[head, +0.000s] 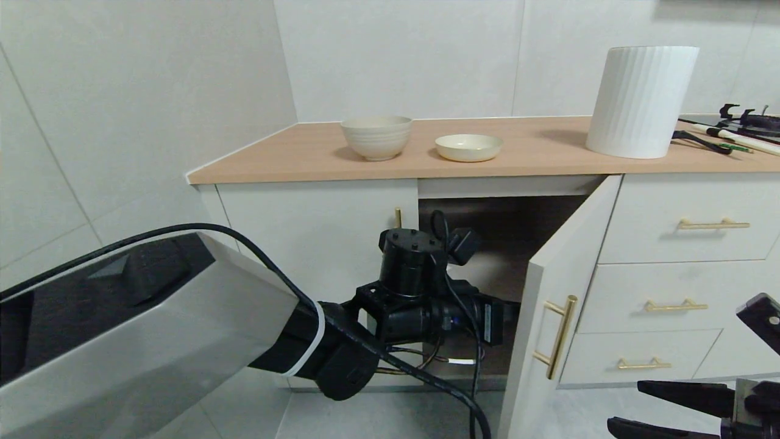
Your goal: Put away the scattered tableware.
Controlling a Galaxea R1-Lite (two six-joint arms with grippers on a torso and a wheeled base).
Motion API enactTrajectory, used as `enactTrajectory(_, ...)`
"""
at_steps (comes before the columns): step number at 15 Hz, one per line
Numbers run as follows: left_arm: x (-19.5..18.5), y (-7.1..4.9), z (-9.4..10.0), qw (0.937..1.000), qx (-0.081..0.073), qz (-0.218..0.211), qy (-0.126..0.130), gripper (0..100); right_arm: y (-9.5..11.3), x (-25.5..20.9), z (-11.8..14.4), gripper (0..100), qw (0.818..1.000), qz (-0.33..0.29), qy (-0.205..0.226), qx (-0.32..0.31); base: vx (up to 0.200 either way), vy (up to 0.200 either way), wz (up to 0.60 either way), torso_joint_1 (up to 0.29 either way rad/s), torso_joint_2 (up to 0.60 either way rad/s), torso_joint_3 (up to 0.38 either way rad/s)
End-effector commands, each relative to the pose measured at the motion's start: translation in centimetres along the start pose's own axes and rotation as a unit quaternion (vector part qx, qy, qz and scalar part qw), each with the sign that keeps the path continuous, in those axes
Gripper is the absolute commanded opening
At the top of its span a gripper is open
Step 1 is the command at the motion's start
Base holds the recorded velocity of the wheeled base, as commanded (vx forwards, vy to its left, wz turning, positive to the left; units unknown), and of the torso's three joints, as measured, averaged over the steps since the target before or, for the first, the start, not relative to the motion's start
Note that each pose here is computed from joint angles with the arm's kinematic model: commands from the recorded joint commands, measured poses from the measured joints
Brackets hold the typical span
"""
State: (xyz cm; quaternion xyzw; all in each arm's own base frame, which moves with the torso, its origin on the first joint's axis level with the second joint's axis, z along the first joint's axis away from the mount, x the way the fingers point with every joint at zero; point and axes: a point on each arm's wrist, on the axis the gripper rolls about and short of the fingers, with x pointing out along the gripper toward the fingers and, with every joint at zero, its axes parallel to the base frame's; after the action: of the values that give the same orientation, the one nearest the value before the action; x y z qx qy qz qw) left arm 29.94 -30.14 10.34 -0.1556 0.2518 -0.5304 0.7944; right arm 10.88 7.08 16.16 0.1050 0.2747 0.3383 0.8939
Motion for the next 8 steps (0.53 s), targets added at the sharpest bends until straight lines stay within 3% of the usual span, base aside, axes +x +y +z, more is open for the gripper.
enactTrajectory(1,0.5,0.5,0.1,1.0,0.0,0.003,-0.003,0,0.0,0.1,0.0,100,1.0,0.0,0.002,0.001,0.0,0.0,0.0,0.0,0.0,0.0)
enactTrajectory(6,1.4,0.4,0.5,1.0,0.001,0.005,-0.003,0,0.6,-0.2,-0.2,100,1.0,0.021,0.004,-0.01,0.0,0.0,0.0,0.0,0.0,0.0)
enactTrajectory(8,1.6,-0.4,0.4,0.9998,0.005,0.015,-0.01,0,1.0,-0.7,-0.2,100,0.999,0.033,-0.007,-0.017,0.0,0.0,0.0,0.0,0.0,0.0)
